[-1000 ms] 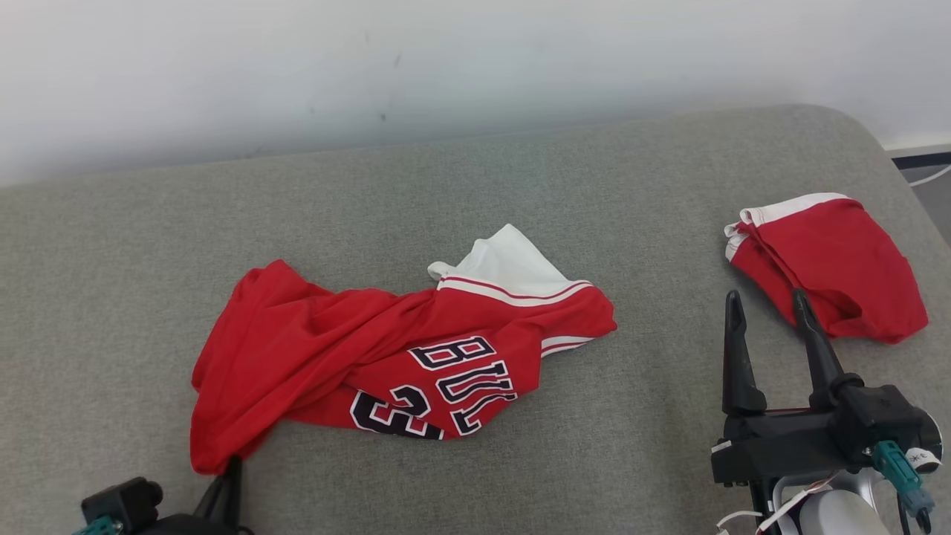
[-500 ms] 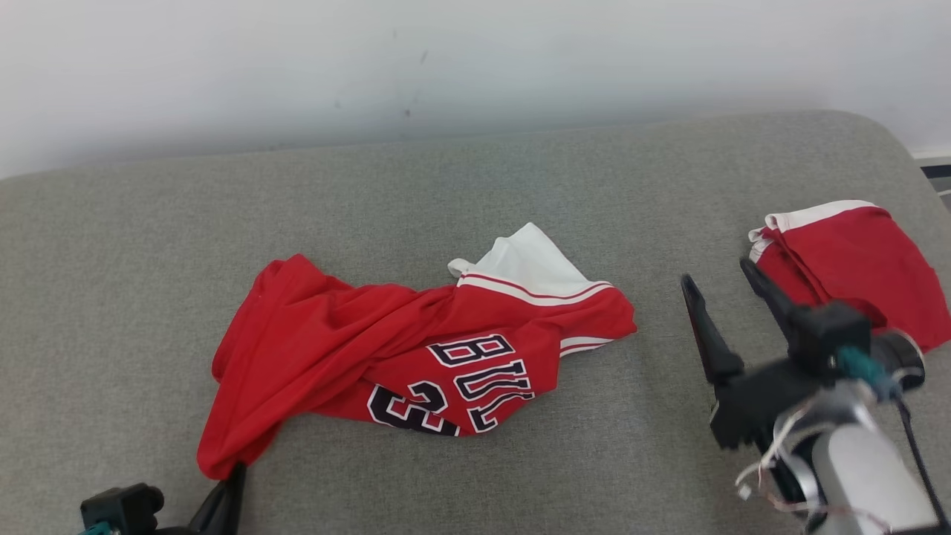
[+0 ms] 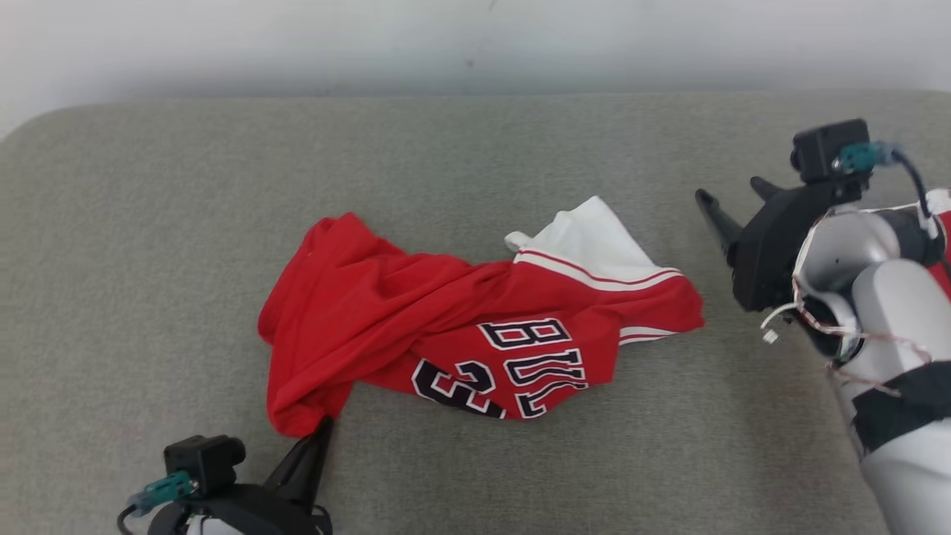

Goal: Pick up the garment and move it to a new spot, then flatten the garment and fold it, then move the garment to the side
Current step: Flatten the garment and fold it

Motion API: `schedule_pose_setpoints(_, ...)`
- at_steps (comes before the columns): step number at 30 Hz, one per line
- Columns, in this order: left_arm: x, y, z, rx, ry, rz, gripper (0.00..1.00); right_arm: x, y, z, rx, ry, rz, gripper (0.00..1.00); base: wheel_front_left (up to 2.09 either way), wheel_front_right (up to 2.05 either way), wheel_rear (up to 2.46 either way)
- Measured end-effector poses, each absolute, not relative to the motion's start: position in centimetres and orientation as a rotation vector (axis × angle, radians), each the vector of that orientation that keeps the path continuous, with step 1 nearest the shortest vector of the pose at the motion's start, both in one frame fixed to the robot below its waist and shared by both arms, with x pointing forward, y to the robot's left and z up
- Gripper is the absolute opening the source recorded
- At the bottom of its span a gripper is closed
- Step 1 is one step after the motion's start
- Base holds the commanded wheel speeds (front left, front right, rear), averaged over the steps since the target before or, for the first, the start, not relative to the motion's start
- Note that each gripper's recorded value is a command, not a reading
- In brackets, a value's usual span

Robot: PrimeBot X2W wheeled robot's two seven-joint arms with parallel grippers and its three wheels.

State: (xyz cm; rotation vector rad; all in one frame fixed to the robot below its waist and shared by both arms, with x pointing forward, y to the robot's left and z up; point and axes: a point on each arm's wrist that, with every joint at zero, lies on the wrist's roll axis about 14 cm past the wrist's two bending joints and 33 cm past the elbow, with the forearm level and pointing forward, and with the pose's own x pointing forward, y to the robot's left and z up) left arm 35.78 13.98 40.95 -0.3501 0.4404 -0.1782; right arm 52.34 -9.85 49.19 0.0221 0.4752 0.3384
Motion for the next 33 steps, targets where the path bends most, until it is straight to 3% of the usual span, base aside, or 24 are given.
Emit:
schedule_pose_setpoints(17, 35.9, 17.7, 39.8, -0.364, 0.476, -0.047, 0.0, 55.2, -2.4, 41.1, 0.041, 0.863, 0.476, 1.0, 0.0, 0.0, 0.0)
schedule_pose_setpoints(28, 35.9, 19.1, 38.9, -0.358, 0.495, -0.004, 0.0, 56.6, -0.9, 38.5, 0.04, 0.933, 0.487, 1.0, 0.0, 0.0, 0.0)
schedule_pose_setpoints(29, 35.9, 19.2, 38.8, -0.358, 0.498, -0.002, 0.0, 56.6, -0.9, 38.4, 0.036, 0.936, 0.487, 0.95, 0.0, 0.0, 0.0)
schedule_pose_setpoints(33, 35.7, 19.3, 38.5, -0.359, 0.508, 0.006, 0.0, 56.8, -0.9, 38.0, 0.027, 0.944, 0.481, 0.45, 0.0, 0.0, 0.0)
